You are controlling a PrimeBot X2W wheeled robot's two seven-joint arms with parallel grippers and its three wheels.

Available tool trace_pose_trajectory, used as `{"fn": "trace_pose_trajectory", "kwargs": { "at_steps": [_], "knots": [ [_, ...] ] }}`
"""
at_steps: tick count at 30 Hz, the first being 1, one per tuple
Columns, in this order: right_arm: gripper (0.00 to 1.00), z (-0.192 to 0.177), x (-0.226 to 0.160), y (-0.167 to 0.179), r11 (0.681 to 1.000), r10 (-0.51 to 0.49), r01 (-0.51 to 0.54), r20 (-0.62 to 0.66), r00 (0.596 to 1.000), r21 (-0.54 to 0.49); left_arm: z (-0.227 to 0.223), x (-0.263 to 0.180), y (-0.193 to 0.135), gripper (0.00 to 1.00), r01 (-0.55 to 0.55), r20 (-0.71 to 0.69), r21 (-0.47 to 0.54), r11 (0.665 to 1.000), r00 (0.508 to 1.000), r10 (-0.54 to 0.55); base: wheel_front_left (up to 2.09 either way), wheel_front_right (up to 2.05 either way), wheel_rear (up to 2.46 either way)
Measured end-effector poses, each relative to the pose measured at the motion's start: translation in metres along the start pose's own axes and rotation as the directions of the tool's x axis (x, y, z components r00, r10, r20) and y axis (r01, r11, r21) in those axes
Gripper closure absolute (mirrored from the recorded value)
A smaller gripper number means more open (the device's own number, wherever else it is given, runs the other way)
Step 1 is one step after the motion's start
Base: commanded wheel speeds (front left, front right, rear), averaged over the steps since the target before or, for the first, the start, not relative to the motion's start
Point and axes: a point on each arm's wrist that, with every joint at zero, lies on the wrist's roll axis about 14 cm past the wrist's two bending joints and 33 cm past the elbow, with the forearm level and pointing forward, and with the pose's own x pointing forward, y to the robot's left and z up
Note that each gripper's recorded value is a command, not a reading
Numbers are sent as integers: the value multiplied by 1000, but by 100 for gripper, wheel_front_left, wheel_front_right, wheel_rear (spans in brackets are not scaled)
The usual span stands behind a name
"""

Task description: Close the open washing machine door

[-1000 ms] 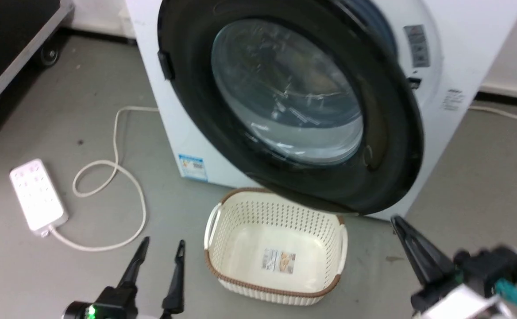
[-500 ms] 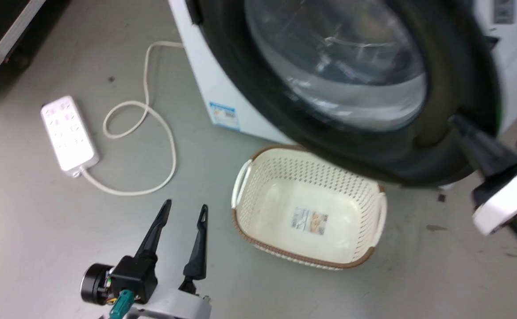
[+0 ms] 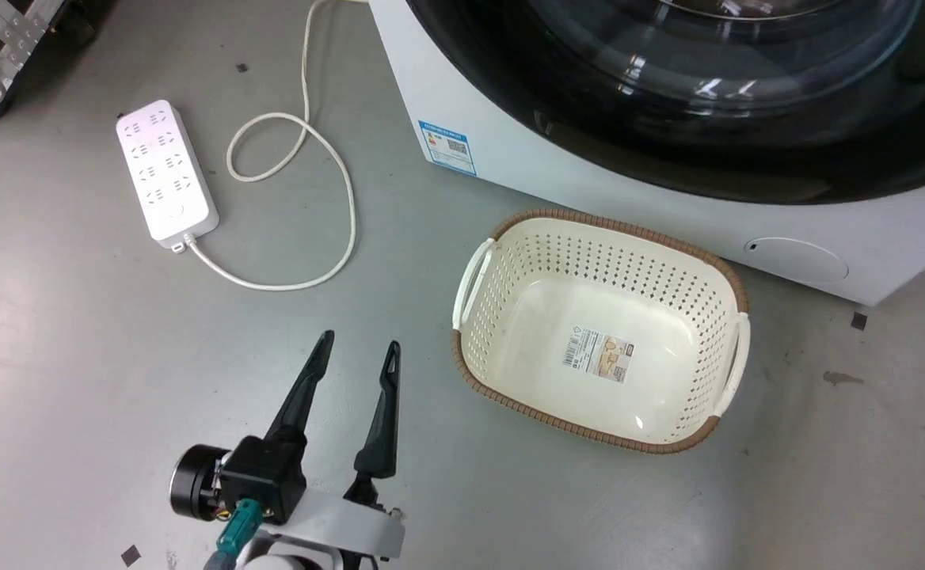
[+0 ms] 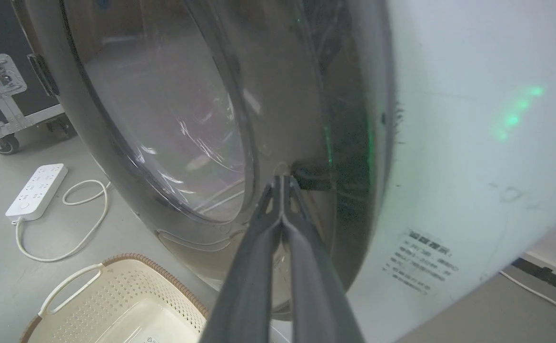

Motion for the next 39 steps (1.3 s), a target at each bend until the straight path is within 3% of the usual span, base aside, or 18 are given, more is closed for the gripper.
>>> {"fn": "trace_pose_trajectory", "kwargs": {
  "at_steps": [9,10,11,21,28,39],
  "knots": [
    [100,7,-2,5,999,-23,22,22,999,24,9,3,-3,0,8,32,-13,1000,999,-8,0,0,0],
    [86,12,-5,7,1000,-20,20,39,999,23,11,3,-4,0,11,37,-12,1000,999,-10,0,0,0],
    [0,17,-8,9,1000,-20,19,58,998,20,13,3,-4,0,13,44,-11,1000,999,-13,0,0,0],
    [0,39,-80,41,1000,28,-24,195,980,-18,31,-8,-11,0,63,108,-33,998,992,-59,0,0,0],
    [0,31,-159,35,993,-120,120,244,962,15,34,-15,-26,0,125,124,-49,991,985,-118,0,0,0],
    [0,3,-259,49,951,-309,301,222,925,71,30,-20,-56,0,238,119,-45,970,965,-232,0,0,0]
  ]
}}
